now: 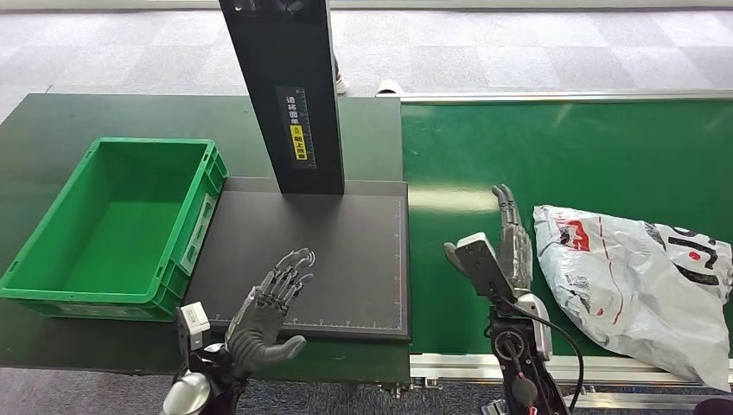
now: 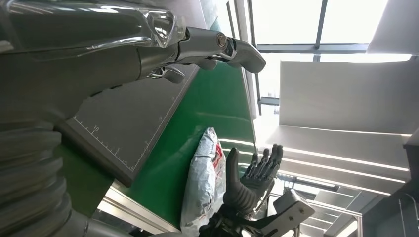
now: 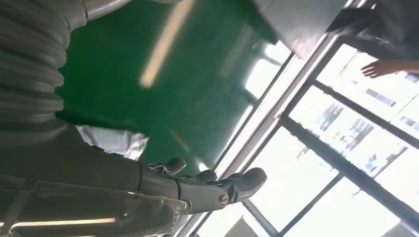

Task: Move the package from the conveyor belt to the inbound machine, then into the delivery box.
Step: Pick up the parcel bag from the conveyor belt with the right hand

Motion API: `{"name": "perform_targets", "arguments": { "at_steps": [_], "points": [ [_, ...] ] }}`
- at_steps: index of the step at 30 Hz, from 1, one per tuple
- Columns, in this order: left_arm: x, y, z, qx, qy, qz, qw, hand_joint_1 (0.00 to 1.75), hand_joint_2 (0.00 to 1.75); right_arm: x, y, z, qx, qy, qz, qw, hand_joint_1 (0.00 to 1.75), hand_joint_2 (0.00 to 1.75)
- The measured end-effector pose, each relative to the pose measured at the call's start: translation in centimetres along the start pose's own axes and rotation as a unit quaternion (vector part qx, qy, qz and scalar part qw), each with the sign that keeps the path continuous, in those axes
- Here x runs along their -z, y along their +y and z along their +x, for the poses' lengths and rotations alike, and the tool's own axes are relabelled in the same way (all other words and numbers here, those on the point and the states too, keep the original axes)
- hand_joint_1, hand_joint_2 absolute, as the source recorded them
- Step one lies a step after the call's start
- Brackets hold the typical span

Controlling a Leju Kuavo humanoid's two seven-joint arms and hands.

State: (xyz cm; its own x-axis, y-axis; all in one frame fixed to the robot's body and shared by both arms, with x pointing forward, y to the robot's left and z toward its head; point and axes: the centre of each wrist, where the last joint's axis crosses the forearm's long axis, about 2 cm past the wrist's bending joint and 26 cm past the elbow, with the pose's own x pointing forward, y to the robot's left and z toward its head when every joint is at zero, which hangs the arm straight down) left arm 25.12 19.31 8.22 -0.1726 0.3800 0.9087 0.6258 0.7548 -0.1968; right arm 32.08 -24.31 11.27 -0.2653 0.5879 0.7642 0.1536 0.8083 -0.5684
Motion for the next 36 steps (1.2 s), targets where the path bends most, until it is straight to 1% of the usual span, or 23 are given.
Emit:
{"name": "perform_targets", "arguments": {
  "at_steps": [4,7,10,13,16,19,21,25,36],
  "points": [
    [0.0,0.1,0.3,0.003,0.000,0.003,1.000,0.00,1.75,-0.1,-2.4,-1.8,-0.055,0.034,-0.047,0.997,0.00,1.75],
    [0.0,0.2,0.4,0.004,0.000,0.005,1.000,0.00,1.75,-0.4,-3.8,-2.7,-0.073,0.052,-0.070,0.993,0.00,1.75],
    [0.0,0.2,0.5,0.005,-0.001,0.005,1.000,0.00,1.75,-0.7,-4.6,-3.3,-0.086,0.063,-0.083,0.991,0.00,1.75],
    [0.0,0.1,0.5,0.004,0.000,0.005,1.000,0.00,1.75,-1.1,-5.2,-3.7,-0.114,0.080,-0.093,0.986,0.00,1.75],
    [-0.1,0.0,0.5,0.004,0.002,0.004,1.000,0.00,1.75,-1.7,-5.9,-4.2,-0.167,0.114,-0.094,0.975,0.00,1.75],
    [0.0,0.0,0.5,0.004,0.004,0.002,1.000,0.00,1.75,-2.4,-6.6,-4.9,-0.226,0.163,-0.089,0.956,0.00,1.75],
    [0.2,-0.1,0.6,0.004,0.004,-0.001,1.000,0.00,1.75,-2.8,-7.0,-5.5,-0.250,0.195,-0.085,0.945,0.00,1.75],
    [0.4,-0.1,0.6,0.003,0.003,-0.002,1.000,0.00,1.75,-3.5,-7.6,-6.7,-0.260,0.234,-0.080,0.933,0.00,1.75],
    [0.8,-0.1,0.8,0.002,0.001,-0.003,1.000,0.00,1.75,-4.4,-7.8,-8.2,-0.259,0.280,-0.061,0.922,0.00,1.75]
  ]
}}
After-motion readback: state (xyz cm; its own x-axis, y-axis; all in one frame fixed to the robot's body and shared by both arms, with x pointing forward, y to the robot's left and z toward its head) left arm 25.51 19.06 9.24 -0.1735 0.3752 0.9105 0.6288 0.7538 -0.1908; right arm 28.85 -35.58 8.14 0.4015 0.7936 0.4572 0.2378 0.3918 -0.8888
